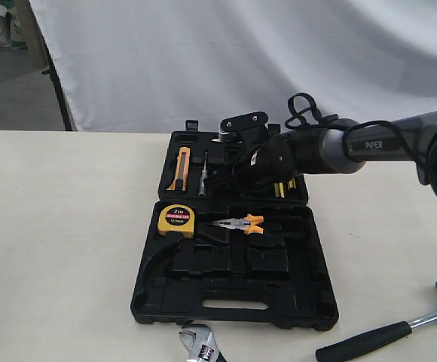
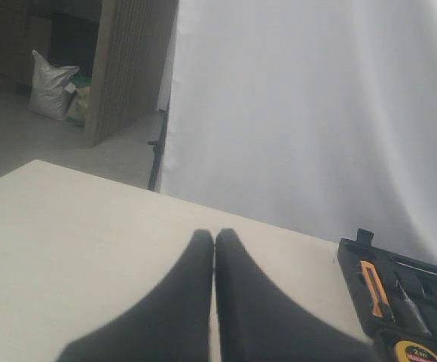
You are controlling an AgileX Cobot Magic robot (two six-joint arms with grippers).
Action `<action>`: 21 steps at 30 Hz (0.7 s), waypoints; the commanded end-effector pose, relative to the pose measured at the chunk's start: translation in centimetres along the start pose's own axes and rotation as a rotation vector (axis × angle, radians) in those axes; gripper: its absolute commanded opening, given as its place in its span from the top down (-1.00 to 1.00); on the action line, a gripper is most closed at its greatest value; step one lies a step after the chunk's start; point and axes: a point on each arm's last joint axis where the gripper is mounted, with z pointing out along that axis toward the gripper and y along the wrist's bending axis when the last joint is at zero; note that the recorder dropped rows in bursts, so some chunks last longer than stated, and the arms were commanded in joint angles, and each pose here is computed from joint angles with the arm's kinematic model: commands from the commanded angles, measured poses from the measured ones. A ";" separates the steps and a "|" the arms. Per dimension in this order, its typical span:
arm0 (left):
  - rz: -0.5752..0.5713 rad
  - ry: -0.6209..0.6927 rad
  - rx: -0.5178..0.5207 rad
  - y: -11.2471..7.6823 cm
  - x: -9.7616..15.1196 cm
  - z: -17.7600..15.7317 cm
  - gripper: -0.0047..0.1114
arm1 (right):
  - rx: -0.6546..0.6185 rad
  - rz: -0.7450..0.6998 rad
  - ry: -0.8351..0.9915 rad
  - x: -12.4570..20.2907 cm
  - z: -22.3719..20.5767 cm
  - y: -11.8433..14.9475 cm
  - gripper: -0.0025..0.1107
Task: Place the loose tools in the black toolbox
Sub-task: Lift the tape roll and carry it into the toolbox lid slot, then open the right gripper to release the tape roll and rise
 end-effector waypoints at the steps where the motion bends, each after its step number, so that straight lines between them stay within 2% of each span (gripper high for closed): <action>1: 0.000 -0.020 -0.021 0.1 -0.2 0.0 0.91 | 0.006 -0.007 -0.046 -2.3 -2.6 -0.4 -0.67; 8: 0.000 -0.020 -0.021 0.1 -0.2 0.0 0.91 | 0.010 -0.058 -0.067 -4.6 -6.3 -0.4 -0.66; 10: 0.000 -0.020 -0.021 0.1 -0.2 0.0 0.91 | 0.010 -0.071 -0.058 -4.4 -6.0 -0.4 -0.54; 12: 0.000 -0.020 -0.021 0.1 -0.2 0.0 0.91 | 0.010 -0.077 -0.052 -3.9 -5.3 -0.4 -0.26; 17: 0.000 -0.020 -0.021 0.1 -0.2 0.0 0.91 | 0.008 -0.077 -0.028 -2.3 -2.9 -0.4 0.60; 19: 0.000 -0.020 -0.021 0.1 -0.2 0.0 0.91 | 0.007 -0.077 -0.006 -1.6 -2.0 -0.4 0.89; 21: 0.000 -0.020 -0.021 0.1 -0.2 0.0 0.91 | 0.006 -0.075 0.017 -0.8 -1.1 -0.4 0.96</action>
